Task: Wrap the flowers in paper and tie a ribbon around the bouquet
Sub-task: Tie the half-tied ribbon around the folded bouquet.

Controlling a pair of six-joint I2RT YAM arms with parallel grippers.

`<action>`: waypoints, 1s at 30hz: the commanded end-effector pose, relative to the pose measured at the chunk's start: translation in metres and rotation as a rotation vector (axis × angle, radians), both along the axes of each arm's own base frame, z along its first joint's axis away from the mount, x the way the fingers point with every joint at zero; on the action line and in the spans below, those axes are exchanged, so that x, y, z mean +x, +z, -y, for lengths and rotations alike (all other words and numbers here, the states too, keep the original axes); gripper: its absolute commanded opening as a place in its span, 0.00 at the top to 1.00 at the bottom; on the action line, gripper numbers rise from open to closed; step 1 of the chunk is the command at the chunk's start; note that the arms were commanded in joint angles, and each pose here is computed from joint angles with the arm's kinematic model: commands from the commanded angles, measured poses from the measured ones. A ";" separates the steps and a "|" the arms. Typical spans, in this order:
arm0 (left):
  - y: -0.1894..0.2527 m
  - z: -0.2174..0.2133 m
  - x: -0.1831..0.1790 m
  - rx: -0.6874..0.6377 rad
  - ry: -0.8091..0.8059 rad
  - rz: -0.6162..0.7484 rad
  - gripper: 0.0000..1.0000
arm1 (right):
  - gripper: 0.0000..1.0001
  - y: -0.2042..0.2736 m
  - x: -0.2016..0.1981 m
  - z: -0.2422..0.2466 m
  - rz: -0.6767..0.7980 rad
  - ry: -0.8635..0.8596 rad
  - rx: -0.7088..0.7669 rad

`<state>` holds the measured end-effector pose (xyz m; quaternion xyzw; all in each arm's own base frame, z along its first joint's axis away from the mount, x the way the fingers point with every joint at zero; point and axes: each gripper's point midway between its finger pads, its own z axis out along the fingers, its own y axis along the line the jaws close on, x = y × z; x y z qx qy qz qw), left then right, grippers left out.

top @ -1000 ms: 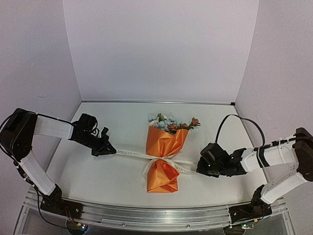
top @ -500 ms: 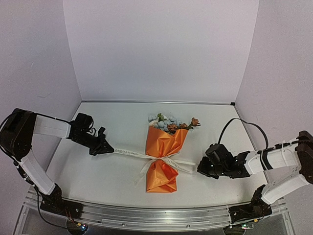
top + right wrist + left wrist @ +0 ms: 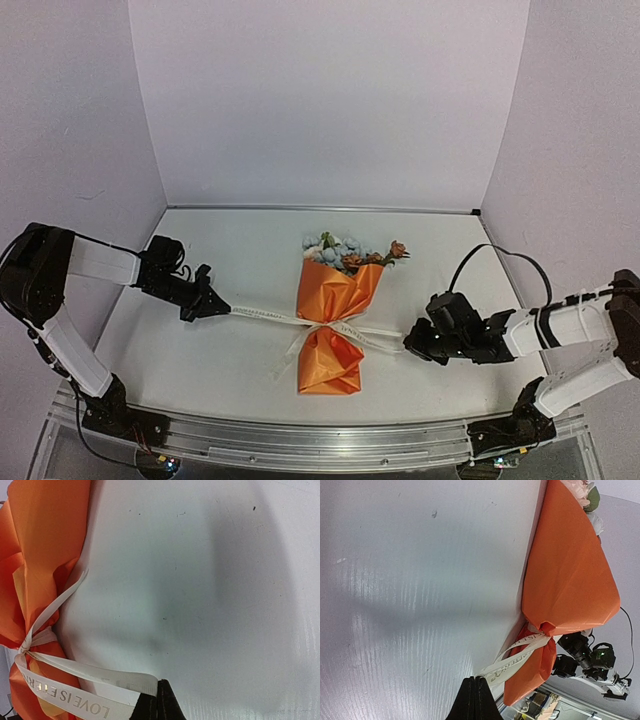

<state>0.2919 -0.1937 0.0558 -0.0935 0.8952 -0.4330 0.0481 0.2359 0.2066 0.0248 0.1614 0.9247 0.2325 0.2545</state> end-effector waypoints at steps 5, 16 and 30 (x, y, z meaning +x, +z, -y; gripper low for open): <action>-0.036 -0.059 0.015 0.204 0.207 -0.011 1.00 | 1.00 -0.063 -0.041 0.091 -0.217 -0.128 -0.370; -0.031 -0.021 0.017 0.244 0.081 0.050 1.00 | 0.96 -0.055 -0.053 0.066 -0.233 0.025 -0.411; 0.024 -0.022 0.034 0.285 0.075 0.241 0.43 | 0.44 0.025 -0.031 0.044 -0.084 0.093 -0.335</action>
